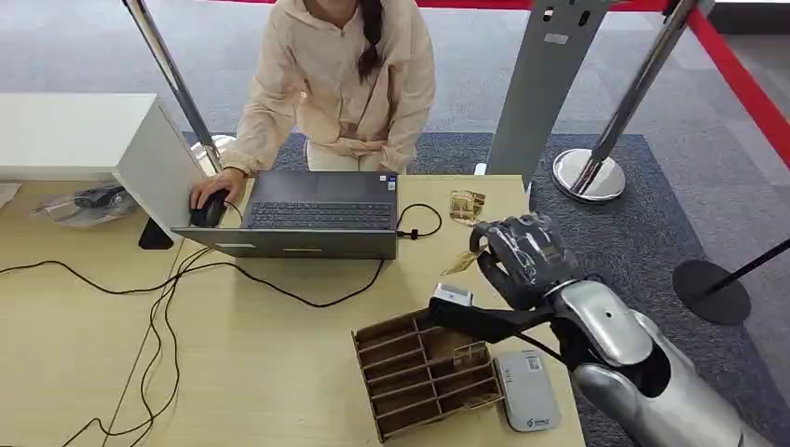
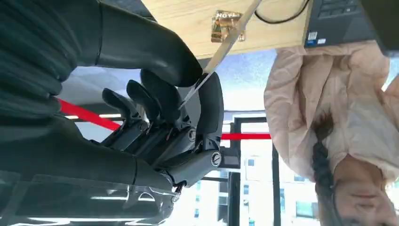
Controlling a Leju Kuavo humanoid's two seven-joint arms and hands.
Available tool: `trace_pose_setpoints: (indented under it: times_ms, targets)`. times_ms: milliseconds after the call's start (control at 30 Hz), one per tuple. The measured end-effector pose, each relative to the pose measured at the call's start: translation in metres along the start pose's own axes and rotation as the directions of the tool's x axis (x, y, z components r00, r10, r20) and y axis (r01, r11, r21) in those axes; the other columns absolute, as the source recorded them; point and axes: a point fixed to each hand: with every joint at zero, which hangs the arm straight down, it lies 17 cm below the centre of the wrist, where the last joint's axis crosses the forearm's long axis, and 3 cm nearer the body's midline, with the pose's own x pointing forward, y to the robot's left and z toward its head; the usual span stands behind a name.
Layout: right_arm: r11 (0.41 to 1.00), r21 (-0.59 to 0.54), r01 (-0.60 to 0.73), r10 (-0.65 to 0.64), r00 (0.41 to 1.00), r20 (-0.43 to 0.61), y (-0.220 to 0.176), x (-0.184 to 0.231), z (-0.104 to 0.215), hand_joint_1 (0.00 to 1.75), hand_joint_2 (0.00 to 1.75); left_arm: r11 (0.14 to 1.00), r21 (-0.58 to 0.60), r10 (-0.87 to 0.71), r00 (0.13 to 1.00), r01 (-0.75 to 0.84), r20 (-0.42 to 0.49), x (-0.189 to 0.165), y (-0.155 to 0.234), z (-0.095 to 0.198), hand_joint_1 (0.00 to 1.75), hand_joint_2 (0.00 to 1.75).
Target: Pass the card to the sensor for recognition and then transmit it.
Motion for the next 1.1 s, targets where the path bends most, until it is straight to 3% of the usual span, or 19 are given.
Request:
trace_pose_setpoints:
  times_ms: [500, 1100]
  targets:
    - [0.937, -0.327, 0.125, -0.134, 0.991, -0.004, -0.101, -0.005, -0.023, 1.75, 1.75, 0.999, -0.015, -0.036, 0.999, 0.036, 0.005, 0.006, -0.007, 0.001, 0.00, 0.00]
    - [0.854, -0.447, 0.264, -0.295, 0.956, 0.002, -0.144, -0.010, -0.052, 1.75, 1.75, 0.994, -0.031, -0.102, 0.994, 0.103, 0.036, 0.029, -0.010, 0.003, 0.00, 0.00]
